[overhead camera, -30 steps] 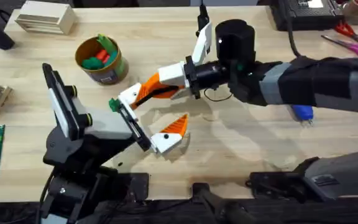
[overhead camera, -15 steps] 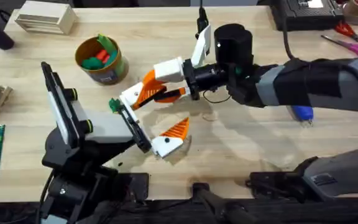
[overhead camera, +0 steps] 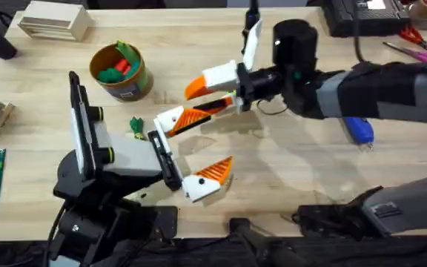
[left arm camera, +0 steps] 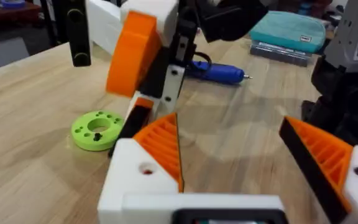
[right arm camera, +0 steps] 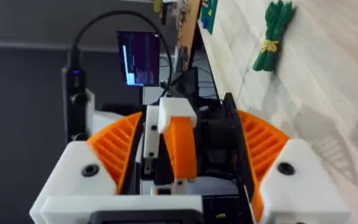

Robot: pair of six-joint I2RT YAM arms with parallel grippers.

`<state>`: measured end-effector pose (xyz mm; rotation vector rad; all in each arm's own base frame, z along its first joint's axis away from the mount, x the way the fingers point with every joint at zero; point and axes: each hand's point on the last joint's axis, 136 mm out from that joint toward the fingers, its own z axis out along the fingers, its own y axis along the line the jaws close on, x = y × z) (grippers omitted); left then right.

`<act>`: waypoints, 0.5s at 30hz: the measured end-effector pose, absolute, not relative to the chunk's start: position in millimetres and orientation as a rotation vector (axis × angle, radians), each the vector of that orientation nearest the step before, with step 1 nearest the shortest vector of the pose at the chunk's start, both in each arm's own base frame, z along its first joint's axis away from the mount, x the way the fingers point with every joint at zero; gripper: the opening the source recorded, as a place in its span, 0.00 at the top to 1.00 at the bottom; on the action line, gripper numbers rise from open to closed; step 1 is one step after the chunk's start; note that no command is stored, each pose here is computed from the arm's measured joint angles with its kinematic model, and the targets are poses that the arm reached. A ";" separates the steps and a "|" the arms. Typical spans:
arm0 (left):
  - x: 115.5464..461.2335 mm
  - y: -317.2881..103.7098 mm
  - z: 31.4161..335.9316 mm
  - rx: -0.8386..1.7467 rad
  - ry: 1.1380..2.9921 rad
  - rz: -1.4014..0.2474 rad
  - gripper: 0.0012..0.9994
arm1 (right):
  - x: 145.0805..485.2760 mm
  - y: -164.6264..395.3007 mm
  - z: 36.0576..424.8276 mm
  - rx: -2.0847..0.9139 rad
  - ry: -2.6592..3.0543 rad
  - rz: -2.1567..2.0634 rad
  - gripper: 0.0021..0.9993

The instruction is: Pick up the gripper from the table and insert it into the empty holder that is missing its gripper. Then pick up a screw, insert it into the mounting hole, and use the screwdriver to tighten it. Finally, clean up the table by picking up the vegetable and placing it into the bucket.

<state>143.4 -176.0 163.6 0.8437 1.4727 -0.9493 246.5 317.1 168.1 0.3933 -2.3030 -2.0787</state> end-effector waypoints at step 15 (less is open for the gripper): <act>143.4 -176.0 163.6 0.844 1.473 -0.949 0.01 | 212.1 297.9 164.8 0.473 -2.090 -2.000 0.21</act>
